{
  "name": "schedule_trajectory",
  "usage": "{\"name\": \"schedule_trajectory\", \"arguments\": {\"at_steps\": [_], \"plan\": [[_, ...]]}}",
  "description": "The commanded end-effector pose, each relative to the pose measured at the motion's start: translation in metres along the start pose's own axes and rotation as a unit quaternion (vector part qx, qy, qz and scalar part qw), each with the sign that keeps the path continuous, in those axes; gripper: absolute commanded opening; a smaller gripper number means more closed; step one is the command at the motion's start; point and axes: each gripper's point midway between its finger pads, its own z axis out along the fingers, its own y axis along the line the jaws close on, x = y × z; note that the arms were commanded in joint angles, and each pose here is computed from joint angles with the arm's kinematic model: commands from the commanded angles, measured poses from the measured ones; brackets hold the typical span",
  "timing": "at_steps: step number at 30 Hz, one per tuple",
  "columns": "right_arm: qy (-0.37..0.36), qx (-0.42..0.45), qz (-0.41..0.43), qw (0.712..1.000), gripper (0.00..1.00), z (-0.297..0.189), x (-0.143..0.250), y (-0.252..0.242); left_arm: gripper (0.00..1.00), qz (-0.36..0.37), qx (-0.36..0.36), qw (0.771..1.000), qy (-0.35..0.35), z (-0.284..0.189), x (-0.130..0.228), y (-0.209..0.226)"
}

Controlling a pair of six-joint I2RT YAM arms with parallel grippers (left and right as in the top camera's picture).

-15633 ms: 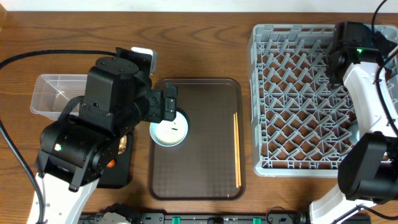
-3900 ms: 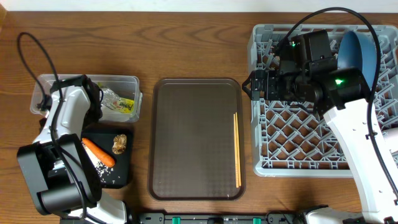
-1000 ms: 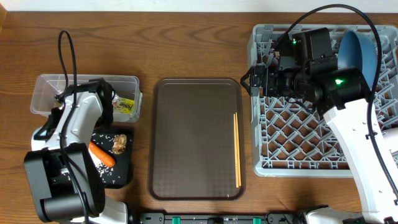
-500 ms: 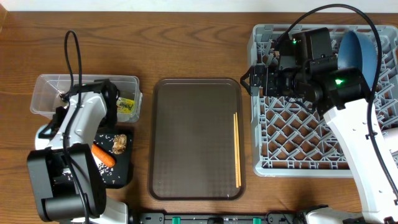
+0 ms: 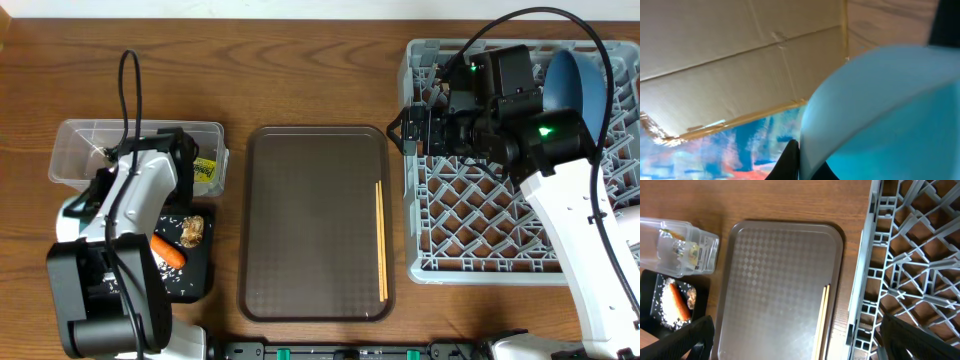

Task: Sort waste into correct bins and load items into the dishwasher rack
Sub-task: 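Shake the tipped bowl over the black tray with the left gripper, then carry the emptied bowl right toward the right gripper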

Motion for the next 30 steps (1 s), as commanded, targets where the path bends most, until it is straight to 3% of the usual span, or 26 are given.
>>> {"name": "schedule_trajectory", "arguments": {"at_steps": [1, 11, 14, 18, 24, 30], "plan": [[0.001, -0.007, -0.016, 1.0, 0.99, 0.001, 0.001, 0.006, 0.06, -0.049, 0.065, 0.997, 0.009, -0.004, 0.007, -0.019], [0.014, -0.003, -0.013, 1.0, 0.99, 0.001, 0.007, 0.004, 0.06, -0.079, 0.039, 0.996, -0.002, -0.005, 0.011, 0.0], [0.015, -0.003, -0.012, 1.0, 0.99, 0.001, 0.008, 0.003, 0.06, -0.093, 0.066, 0.993, 0.006, -0.003, 0.015, -0.005], [0.015, -0.003, -0.012, 1.0, 0.99, 0.001, 0.007, 0.003, 0.06, -0.091, 0.005, 0.996, 0.009, 0.005, 0.018, 0.02], [0.014, -0.003, -0.013, 1.0, 0.99, 0.001, 0.007, 0.004, 0.06, -0.142, 0.127, 0.982, -0.004, -0.015, 0.016, -0.01], [0.013, -0.019, -0.014, 1.0, 0.99, -0.003, 0.007, 0.01, 0.06, -0.208, 0.228, 0.946, -0.102, -0.071, 0.001, 0.006]]}}
